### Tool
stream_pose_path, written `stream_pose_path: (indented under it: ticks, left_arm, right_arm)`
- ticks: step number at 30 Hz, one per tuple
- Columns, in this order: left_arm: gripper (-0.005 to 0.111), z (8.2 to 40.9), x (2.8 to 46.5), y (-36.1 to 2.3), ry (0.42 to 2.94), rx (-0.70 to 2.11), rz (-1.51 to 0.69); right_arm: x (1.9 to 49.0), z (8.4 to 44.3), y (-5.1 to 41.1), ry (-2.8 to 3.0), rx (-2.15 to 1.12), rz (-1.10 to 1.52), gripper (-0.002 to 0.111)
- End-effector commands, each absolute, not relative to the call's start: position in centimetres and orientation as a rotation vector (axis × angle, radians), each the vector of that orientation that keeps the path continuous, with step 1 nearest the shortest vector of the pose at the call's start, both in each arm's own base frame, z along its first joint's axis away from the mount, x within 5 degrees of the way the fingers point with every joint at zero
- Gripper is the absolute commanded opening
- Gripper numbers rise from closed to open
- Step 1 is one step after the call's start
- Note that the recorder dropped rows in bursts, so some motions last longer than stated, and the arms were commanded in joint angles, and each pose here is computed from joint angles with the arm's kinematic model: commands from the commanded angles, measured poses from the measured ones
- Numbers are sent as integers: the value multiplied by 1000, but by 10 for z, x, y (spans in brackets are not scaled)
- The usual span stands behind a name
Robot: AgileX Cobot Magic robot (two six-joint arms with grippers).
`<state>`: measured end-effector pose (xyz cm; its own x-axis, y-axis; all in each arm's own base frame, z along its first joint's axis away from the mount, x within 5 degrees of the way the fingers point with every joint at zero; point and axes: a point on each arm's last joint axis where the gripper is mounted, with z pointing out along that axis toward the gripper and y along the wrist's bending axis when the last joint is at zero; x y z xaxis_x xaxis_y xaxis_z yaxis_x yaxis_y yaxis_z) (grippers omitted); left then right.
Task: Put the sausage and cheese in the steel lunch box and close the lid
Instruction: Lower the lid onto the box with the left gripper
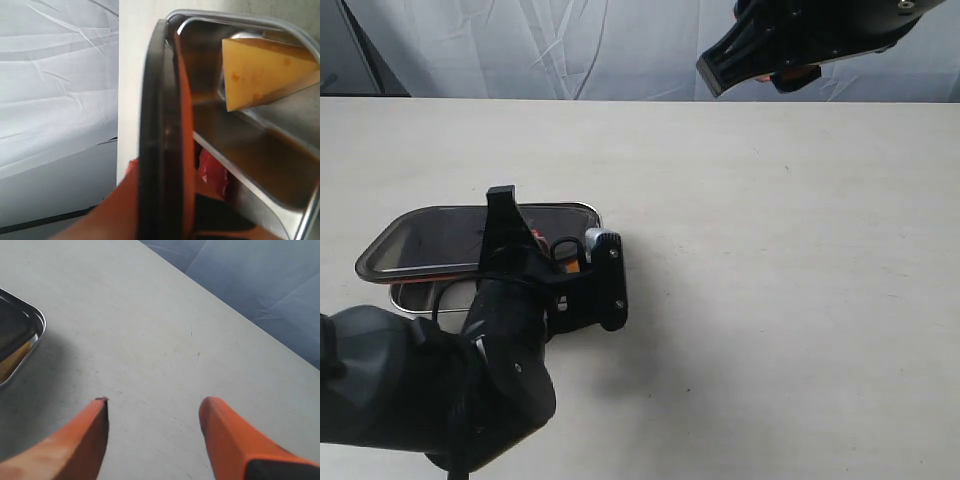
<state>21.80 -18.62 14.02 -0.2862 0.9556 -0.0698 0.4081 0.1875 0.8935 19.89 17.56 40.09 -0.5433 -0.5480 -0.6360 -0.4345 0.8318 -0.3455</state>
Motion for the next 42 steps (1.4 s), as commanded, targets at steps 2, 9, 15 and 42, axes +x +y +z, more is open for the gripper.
stream_pose_path:
  ticks: [2, 9, 15, 42]
  left_arm:
    - [3, 132, 214, -192, 1870, 1303, 933]
    - [27, 130, 213, -193, 1879, 1317, 906]
    - [48, 130, 213, -193, 1881, 1314, 909]
    - [58, 147, 191, -193, 2019, 1333, 841]
  right_arm:
    - [199, 402, 173, 2221, -705, -193, 55]
    - [199, 403, 173, 2219, -705, -197, 55]
    - [200, 403, 172, 2207, -704, -215, 55]
    - [201, 406, 175, 2165, -712, -182, 55]
